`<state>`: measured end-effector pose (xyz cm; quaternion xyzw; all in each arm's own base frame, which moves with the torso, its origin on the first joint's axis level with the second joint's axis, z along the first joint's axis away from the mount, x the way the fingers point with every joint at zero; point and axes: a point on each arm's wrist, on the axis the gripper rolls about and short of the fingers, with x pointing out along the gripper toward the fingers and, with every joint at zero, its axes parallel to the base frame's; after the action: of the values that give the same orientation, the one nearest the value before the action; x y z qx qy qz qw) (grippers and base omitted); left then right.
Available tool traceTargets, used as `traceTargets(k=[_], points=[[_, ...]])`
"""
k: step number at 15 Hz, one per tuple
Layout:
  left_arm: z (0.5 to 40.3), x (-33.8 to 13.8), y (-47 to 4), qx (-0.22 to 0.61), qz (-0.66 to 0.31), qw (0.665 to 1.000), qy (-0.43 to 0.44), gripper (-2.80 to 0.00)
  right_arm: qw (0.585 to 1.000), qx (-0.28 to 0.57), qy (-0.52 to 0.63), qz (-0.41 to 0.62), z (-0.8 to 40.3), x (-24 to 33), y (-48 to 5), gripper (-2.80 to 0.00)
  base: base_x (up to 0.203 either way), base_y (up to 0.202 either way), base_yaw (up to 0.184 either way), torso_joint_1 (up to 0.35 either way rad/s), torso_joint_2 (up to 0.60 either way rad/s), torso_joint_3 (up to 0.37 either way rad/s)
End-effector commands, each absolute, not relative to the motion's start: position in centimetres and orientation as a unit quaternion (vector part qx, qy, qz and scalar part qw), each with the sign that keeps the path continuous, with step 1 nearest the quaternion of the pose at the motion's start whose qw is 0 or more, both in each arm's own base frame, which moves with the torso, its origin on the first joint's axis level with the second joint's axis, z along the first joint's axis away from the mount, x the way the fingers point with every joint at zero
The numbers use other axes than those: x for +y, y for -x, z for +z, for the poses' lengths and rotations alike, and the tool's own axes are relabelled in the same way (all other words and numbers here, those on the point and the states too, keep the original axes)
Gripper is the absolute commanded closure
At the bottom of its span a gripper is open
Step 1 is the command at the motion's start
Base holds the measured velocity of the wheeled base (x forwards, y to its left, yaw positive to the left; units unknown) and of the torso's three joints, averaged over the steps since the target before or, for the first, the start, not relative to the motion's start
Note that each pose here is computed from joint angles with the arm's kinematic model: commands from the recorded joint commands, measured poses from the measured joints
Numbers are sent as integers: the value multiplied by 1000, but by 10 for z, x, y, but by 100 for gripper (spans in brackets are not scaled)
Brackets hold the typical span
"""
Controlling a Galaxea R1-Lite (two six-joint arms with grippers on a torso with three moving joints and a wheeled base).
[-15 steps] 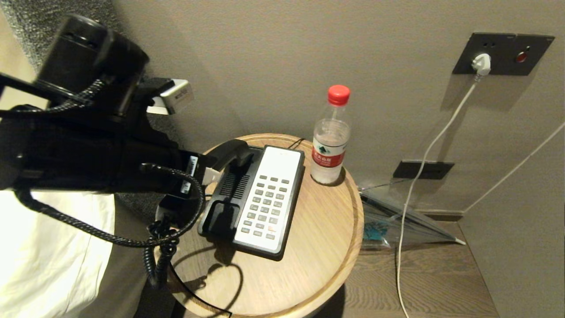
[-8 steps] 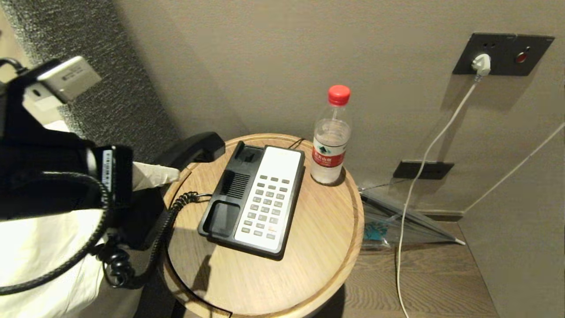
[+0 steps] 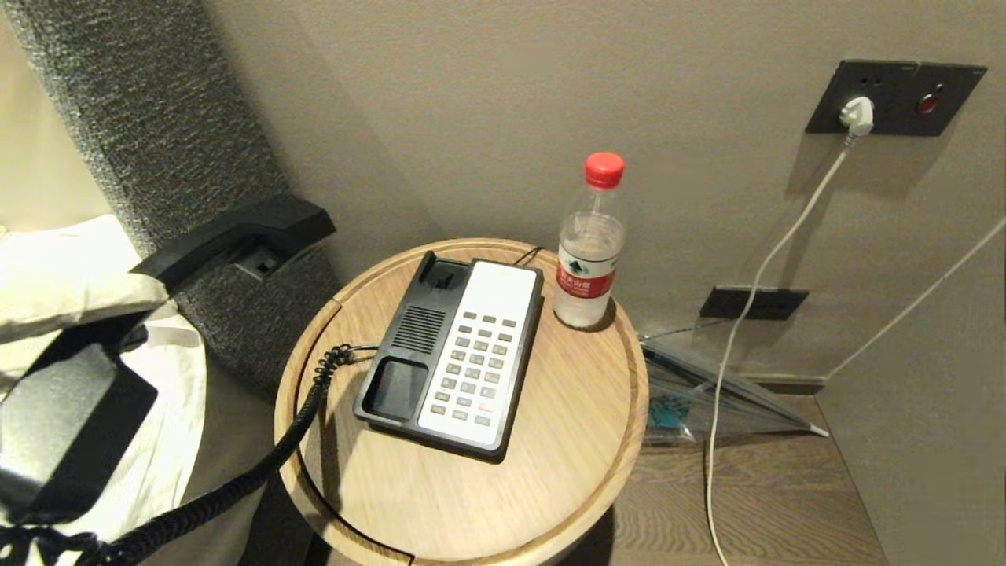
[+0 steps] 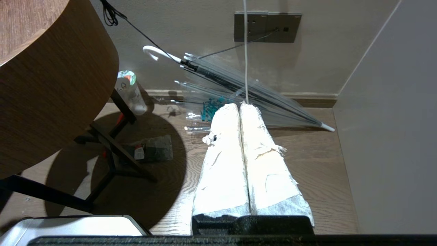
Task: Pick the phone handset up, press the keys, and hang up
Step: Dial the number
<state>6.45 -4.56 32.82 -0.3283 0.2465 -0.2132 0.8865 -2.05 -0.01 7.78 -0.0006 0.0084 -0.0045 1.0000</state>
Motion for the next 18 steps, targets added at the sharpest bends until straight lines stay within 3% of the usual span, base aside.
traceTargets(k=[1,5,18], points=[[326,-27,-38,222,-226,880,355,0,1000,8,1,-5,78,0,21,0,0,0,0,0,0,0],[315,-7,-9,215,-251,850,411,0,1000,8,1,-5,78,0,20,0,0,0,0,0,0,0],[287,6,14,246,-286,810,448,0,1000,8,1,-5,78,0,21,0,0,0,0,0,0,0]])
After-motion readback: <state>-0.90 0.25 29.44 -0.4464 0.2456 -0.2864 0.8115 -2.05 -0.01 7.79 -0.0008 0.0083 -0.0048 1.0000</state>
